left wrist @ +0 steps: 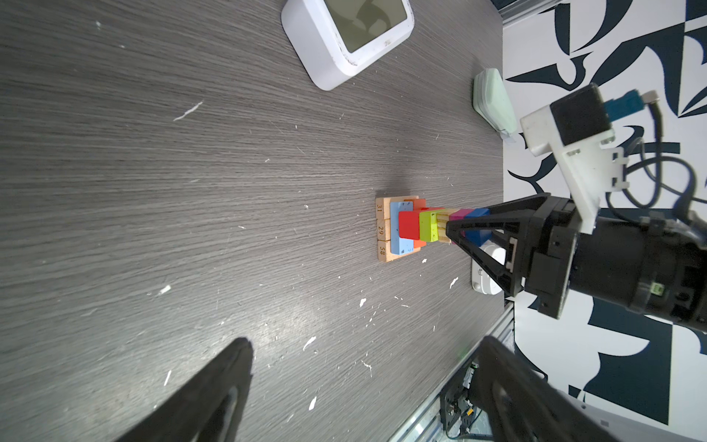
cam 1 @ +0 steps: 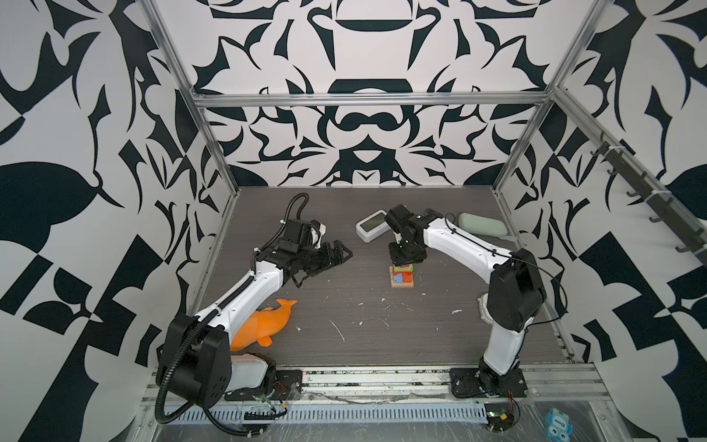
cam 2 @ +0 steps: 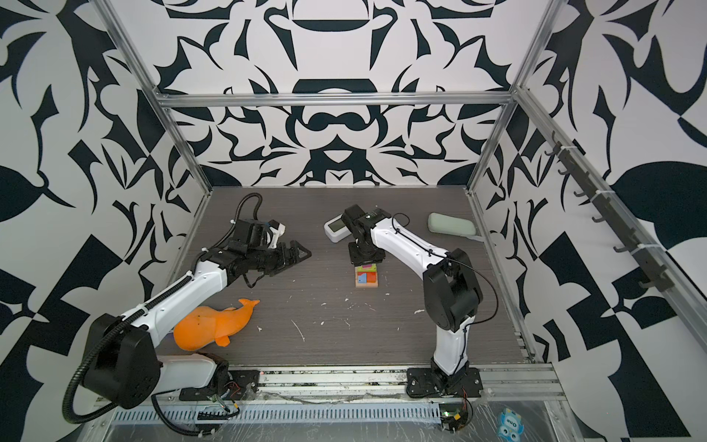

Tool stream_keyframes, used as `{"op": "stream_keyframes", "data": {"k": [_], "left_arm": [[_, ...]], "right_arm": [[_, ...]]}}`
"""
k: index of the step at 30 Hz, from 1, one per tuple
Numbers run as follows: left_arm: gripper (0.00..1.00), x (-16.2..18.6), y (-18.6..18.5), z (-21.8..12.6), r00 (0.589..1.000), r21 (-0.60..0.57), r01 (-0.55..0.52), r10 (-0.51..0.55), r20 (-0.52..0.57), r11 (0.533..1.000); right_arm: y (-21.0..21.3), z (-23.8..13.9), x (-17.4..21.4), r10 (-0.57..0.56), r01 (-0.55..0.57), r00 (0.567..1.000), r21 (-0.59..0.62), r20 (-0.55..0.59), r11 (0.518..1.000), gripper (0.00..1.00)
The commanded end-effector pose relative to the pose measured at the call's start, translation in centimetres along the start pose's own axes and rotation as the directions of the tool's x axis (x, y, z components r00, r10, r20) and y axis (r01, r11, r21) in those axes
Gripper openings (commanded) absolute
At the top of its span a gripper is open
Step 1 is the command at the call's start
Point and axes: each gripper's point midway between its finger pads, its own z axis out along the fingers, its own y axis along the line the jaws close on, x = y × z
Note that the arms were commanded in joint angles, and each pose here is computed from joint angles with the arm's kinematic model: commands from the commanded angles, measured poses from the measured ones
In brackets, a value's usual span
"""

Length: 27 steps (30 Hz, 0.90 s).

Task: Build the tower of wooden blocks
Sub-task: 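Lower the blue cube with the right gripper onto the magenta cube, then open the right gripper and raise it off the blue cube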

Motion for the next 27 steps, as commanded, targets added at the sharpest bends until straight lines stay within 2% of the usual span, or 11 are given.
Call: {"op": "stream_keyframes", "data": {"k": [1,6,9,19,24,27], "left_arm": [[0.95,0.2,0.2,-0.5,1.000,-0.006,-0.009,0.009,0.006,1.000],[0.94,0.2,0.2,-0.4,1.000,-0.007,-0.010,0.010,0.004,1.000],[0.94,0.2,0.2,-0.4,1.000,-0.006,-0.009,0.009,0.004,1.000],[0.95,-0.1,0.1,-0.4,1.000,-0.016,-0.019,0.019,0.003,1.000],[0.95,-0.7,0.0,-0.5,0.999,-0.037,-0.035,0.036,0.008,0.999],[0.95,-1.3,-0.1,-0.8,0.998,-0.050,-0.052,0.053,0.020,0.997]], "right_arm": [[-0.1,-0.5,0.0,0.007,-0.007,1.000,0.007,0.010,1.000,0.45],[-0.1,-0.5,0.0,0.006,-0.006,1.000,0.011,0.009,1.000,0.46],[-0.2,-0.6,0.0,0.005,-0.005,1.000,0.016,0.013,1.000,0.50],[0.1,-3.2,-0.8,-0.005,0.006,0.997,-0.020,0.079,1.000,0.71],[-0.1,-5.8,-1.3,-0.014,0.020,0.989,-0.043,0.149,0.999,0.79],[-0.7,-7.7,-1.7,-0.018,0.026,0.977,-0.034,0.212,0.999,0.88]]}}
